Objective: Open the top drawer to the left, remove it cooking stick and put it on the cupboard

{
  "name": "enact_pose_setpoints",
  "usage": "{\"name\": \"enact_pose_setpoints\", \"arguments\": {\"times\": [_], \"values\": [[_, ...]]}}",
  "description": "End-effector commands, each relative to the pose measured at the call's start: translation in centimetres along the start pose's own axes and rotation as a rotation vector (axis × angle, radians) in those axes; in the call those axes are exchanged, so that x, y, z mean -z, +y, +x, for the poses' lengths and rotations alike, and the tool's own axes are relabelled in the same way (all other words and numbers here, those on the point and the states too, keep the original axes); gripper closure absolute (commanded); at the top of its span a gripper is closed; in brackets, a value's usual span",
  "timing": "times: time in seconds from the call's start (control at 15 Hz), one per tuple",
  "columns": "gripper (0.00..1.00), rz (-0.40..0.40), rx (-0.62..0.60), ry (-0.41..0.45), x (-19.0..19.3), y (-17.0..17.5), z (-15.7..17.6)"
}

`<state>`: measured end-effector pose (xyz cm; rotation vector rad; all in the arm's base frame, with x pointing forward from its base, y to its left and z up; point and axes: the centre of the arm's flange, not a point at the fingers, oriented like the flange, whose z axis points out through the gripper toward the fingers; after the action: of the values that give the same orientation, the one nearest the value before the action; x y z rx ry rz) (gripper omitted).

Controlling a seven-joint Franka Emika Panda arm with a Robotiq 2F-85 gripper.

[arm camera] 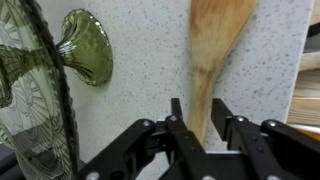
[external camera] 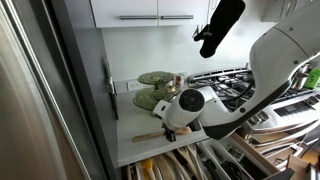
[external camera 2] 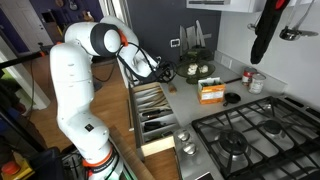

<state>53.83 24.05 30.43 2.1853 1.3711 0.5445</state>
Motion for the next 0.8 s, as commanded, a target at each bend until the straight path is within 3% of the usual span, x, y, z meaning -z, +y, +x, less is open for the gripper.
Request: {"name": "enact_pose_setpoints", "arguments": {"times": [0.0,0.27,0.6,0.73], "values": [[0.31,-0.031,-0.002,0.021,-0.6,0.1,0.1],[0.01,-0.018,-0.026,0.036,1.4,0.0,0.1],[0.0,0.019,-0.061,0.067,6.4,-1.4,-1.1],[0.0,0.043,-0.151,0.05,8.4,-2.3,-1.9]]}}
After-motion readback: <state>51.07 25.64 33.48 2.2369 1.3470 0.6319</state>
